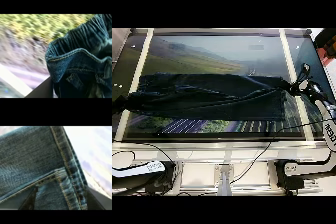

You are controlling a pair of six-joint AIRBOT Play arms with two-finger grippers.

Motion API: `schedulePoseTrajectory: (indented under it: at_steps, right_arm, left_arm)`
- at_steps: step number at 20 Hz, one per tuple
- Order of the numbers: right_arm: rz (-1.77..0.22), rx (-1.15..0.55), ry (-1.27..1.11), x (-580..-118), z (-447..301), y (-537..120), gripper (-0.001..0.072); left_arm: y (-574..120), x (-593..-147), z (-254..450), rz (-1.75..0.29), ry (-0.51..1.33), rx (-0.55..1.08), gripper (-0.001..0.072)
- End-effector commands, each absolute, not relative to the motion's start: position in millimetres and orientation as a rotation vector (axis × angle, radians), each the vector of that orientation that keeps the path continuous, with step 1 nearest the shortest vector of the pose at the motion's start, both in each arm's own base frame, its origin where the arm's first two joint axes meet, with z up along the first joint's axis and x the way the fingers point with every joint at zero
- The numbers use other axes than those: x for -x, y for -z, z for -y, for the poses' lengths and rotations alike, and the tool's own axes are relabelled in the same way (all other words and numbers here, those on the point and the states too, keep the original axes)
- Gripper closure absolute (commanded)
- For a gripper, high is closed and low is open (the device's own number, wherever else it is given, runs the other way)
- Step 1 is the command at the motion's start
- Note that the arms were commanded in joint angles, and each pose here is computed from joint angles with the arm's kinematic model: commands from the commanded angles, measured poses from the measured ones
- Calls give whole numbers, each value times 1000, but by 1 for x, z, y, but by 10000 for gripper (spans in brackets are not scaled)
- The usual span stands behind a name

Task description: Fold the clothes and pants, and hang the long-sleeved shirts on hangers.

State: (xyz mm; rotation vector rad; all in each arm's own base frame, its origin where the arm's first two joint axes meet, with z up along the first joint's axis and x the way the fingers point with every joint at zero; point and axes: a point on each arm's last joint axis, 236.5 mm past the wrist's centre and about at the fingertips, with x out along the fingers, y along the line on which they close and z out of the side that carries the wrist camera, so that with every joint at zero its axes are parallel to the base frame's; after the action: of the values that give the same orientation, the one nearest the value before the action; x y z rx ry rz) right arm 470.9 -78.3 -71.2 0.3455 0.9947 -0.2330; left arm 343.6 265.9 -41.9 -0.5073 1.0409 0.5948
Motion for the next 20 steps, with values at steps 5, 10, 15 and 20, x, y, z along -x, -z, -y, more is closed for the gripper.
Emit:
schedulePoseTrajectory:
  at_steps: [5,10,15,20]
  right_arm:
    - [-1119,-296,218,-421,71,28,680]
    - [-1155,-224,239,-358,71,-33,684]
    - [-1124,-349,302,-273,50,0,684]
    - [-977,-726,399,-276,29,47,224]
  left_arm:
    - [20,-325,-255,-1095,-559,429,660]
    - [8,-310,-268,-1089,-597,376,661]
    - [25,-294,-269,-1123,-615,402,661]
    - [24,-296,-268,-1119,-611,404,660]
